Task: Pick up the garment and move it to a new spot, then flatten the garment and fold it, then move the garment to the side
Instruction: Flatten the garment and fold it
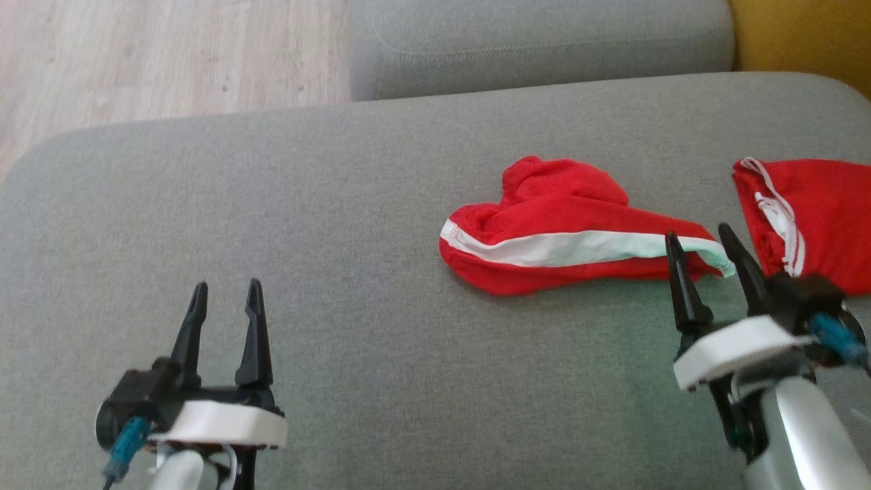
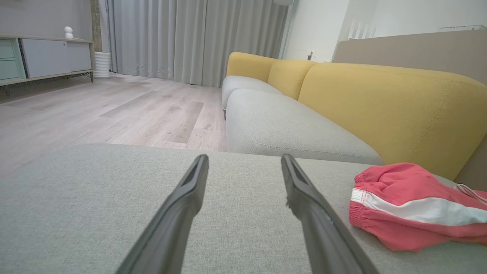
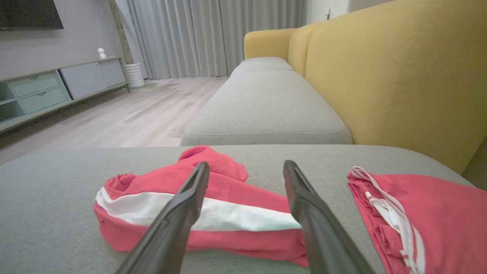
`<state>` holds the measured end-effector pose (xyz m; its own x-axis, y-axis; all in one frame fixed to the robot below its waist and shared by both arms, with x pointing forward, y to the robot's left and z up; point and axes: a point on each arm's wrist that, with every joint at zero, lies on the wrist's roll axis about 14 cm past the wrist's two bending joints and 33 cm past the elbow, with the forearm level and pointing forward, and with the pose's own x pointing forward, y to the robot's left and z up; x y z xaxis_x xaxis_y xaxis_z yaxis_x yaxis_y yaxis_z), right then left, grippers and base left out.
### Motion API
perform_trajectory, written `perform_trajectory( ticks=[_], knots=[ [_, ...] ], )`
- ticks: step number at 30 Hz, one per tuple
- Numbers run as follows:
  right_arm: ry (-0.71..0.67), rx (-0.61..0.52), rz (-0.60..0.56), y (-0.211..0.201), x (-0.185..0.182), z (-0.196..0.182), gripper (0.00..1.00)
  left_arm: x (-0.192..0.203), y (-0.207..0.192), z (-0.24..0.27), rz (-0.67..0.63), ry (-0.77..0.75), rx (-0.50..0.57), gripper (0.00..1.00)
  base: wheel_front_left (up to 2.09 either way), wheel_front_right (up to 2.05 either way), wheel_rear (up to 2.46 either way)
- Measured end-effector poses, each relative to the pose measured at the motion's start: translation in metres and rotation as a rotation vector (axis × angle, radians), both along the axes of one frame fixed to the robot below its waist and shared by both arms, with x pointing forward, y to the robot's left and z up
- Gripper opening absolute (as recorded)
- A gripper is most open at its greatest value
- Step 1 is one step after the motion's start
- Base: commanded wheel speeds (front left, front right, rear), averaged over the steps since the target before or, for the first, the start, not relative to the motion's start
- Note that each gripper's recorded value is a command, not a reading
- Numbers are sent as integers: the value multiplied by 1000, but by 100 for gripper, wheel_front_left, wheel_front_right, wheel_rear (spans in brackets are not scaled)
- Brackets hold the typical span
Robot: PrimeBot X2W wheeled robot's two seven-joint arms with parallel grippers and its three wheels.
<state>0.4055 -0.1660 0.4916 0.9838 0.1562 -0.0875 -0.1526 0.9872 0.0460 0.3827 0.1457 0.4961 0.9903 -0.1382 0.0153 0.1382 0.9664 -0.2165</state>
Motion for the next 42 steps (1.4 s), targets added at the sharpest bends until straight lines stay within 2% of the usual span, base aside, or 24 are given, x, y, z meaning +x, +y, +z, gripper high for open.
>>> perform_trajectory(
  ticks=[7, 10, 11, 15, 19, 24, 36, 37, 38, 39, 42],
  knots=[
    [-19, 37, -30, -2, -32, 4, 100, -8, -13, -8, -40, 23, -9, 100, 0, 0, 0],
    [-13, 36, -41, -6, -36, 6, 100, -8, -43, -20, -139, 72, -16, 100, 0, 0, 0],
    [-15, 36, -44, -7, -35, 8, 100, -2, -69, -25, -219, 95, -21, 100, 0, 0, 0],
    [3, 51, -41, -3, -34, 4, 100, 29, -113, -20, -356, 96, 14, 100, 0, 0, 0],
    [19, 64, -44, -4, -30, -1, 100, 57, -143, -25, -445, 120, 60, 100, 0, 0, 0],
    [19, 67, -64, -11, -20, -3, 100, 64, -168, -67, -539, 246, 103, 100, 0, 0, 0],
    [75, 66, -120, -28, -21, -27, 100, 83, -194, -105, -594, 360, 83, 100, 0, 0, 0],
    [74, 67, -121, -29, -20, -27, 100, 83, -194, -109, -593, 379, 85, 89, 0, 0, 0],
    [74, 72, -122, -29, -20, -27, 100, 83, -194, -112, -591, 394, 83, 42, 0, 0, 0],
    [74, 72, -122, -29, -19, -27, 100, 82, -193, -113, -590, 404, 82, 0, 0, 0, 0],
    [65, 74, -114, -27, -16, -25, 100, 84, -191, -113, -559, 419, 54, 0, 0, 0, 0]
  ],
)
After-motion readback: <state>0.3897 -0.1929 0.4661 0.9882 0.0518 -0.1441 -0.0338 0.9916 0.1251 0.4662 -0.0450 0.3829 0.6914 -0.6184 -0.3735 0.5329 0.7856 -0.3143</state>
